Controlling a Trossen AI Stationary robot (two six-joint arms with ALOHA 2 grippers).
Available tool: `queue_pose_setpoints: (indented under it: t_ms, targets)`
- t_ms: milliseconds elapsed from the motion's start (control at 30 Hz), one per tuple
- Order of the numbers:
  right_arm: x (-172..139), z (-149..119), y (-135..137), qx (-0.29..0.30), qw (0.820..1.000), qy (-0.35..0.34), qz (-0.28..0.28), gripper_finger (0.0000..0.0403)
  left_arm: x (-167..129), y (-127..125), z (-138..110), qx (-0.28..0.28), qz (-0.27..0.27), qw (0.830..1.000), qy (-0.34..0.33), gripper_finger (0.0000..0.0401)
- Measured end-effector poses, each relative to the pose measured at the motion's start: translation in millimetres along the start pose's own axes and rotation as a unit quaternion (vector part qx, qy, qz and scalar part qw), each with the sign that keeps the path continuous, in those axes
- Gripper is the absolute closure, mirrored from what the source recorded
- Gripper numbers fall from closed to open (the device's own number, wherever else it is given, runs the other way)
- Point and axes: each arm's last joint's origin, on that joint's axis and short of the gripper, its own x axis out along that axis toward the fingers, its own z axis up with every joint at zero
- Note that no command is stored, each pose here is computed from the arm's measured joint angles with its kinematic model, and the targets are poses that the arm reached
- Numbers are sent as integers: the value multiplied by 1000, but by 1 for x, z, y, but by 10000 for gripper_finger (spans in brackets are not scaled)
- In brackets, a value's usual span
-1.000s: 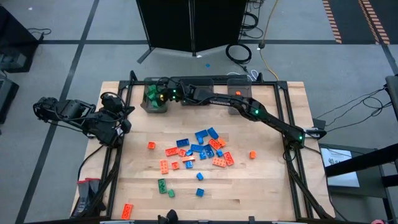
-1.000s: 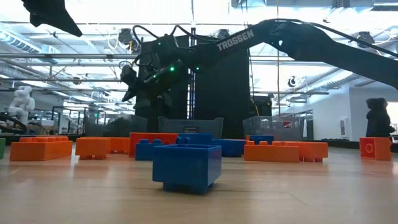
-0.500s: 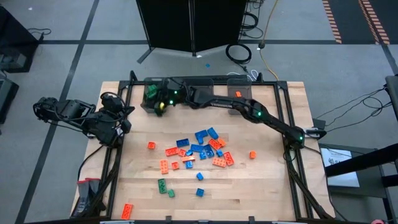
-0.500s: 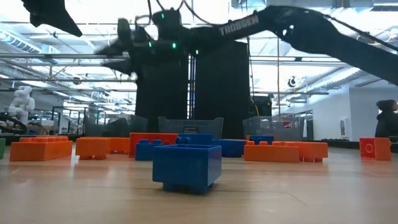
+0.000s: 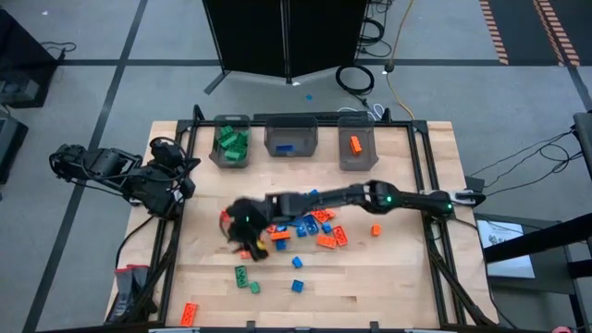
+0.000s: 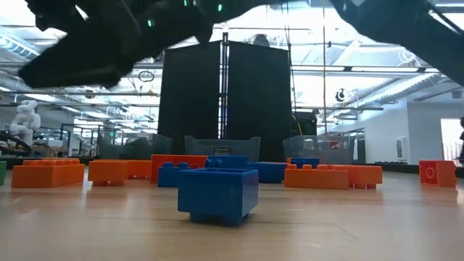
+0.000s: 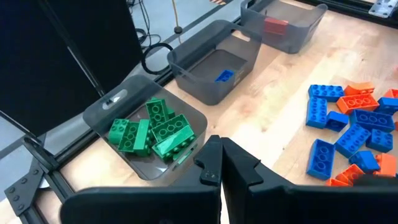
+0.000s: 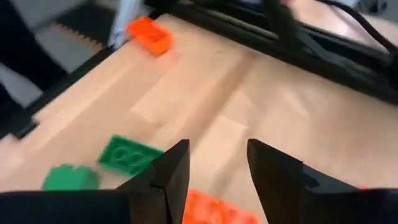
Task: Sort blocks
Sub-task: Put the green game piece into the left black bin
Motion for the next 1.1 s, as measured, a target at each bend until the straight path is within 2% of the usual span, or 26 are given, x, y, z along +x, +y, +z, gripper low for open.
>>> queue_pose_setpoints:
  t_ms: [100, 267, 400, 500, 600, 700, 767, 900, 967, 1100]
  targets:
    - [5, 4, 14, -37, 999, 1, 3, 248, 0, 0, 0, 0, 0, 1000, 0, 401]
    - [5, 1, 13, -58, 998, 13, 1, 248, 0, 0, 0, -12, -4, 1000, 3, 401]
    - [9, -2, 28, -115, 992, 42, 26, 243, 0, 0, 0, -26, -8, 1000, 7, 401]
    - [11, -5, 39, -168, 983, 67, 43, 221, 0, -1, -1, -40, -14, 999, 13, 401]
    - [14, -6, 48, -244, 965, 91, 28, 191, 0, -1, -1, -40, -23, 999, 21, 401]
    - [18, -1, 61, -353, 931, 98, 15, 159, 0, -1, -1, -41, -24, 999, 22, 401]
    - [21, 2, 68, -398, 913, 92, 12, 142, 0, -1, -1, -41, -24, 999, 22, 401]
    - [26, 3, 70, -410, 909, 78, -1, 130, 0, -1, -1, -50, -23, 998, 22, 401]
    - [32, 0, 70, -424, 903, 67, -8, 132, 0, -2, -1, -54, -24, 998, 22, 401]
    - [44, -6, 70, -423, 904, 54, -19, 138, 0, -2, -1, -68, -27, 997, 27, 401]
